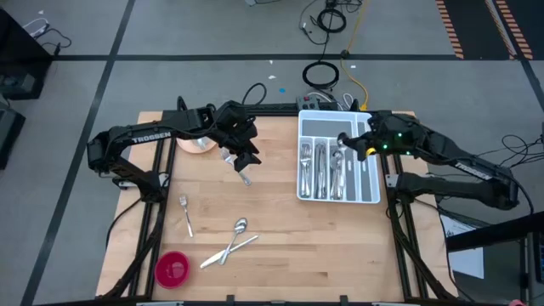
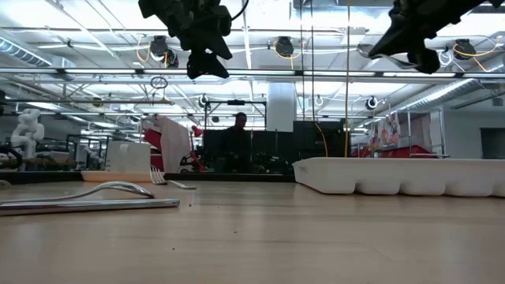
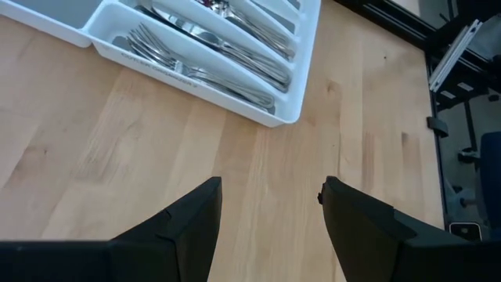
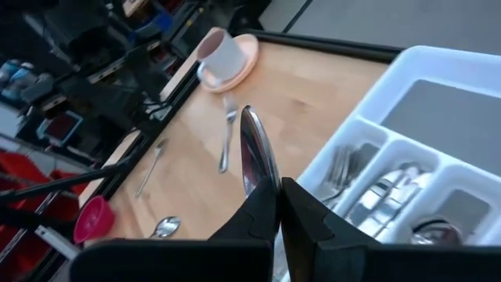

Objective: Sort silverware
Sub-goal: Put the right silver spoon into the white silverware tray

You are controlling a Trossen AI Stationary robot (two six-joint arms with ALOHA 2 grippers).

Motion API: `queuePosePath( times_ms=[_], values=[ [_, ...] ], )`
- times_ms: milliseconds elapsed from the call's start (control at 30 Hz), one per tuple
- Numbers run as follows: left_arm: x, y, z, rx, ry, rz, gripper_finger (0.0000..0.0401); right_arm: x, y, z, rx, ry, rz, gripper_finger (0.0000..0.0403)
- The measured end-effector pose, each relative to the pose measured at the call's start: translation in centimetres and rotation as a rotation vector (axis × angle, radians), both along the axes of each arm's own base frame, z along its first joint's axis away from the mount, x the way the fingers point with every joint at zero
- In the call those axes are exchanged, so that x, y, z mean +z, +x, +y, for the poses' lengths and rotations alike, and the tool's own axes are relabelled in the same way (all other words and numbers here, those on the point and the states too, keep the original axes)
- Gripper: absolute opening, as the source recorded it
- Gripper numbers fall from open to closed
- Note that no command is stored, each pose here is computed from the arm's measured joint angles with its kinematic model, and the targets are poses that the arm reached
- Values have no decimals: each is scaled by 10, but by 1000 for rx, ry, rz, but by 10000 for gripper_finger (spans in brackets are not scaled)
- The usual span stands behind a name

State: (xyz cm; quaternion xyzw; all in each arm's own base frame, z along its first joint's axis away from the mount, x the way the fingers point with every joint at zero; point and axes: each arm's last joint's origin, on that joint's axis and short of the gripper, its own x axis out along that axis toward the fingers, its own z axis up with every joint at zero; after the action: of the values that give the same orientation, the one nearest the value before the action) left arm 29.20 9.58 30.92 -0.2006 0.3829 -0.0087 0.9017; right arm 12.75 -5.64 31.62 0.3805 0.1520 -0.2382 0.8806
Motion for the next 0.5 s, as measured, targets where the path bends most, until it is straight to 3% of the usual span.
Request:
queuePosePath(
  times_ms=[200, 500],
  values=[
    [0, 0, 0, 3, 4, 0, 222, -18, -14, -2, -47, 40, -2, 0],
    [0, 0, 0, 6, 3, 1, 222, -52, -17, -4, 28, 119, -42, 0]
  ],
)
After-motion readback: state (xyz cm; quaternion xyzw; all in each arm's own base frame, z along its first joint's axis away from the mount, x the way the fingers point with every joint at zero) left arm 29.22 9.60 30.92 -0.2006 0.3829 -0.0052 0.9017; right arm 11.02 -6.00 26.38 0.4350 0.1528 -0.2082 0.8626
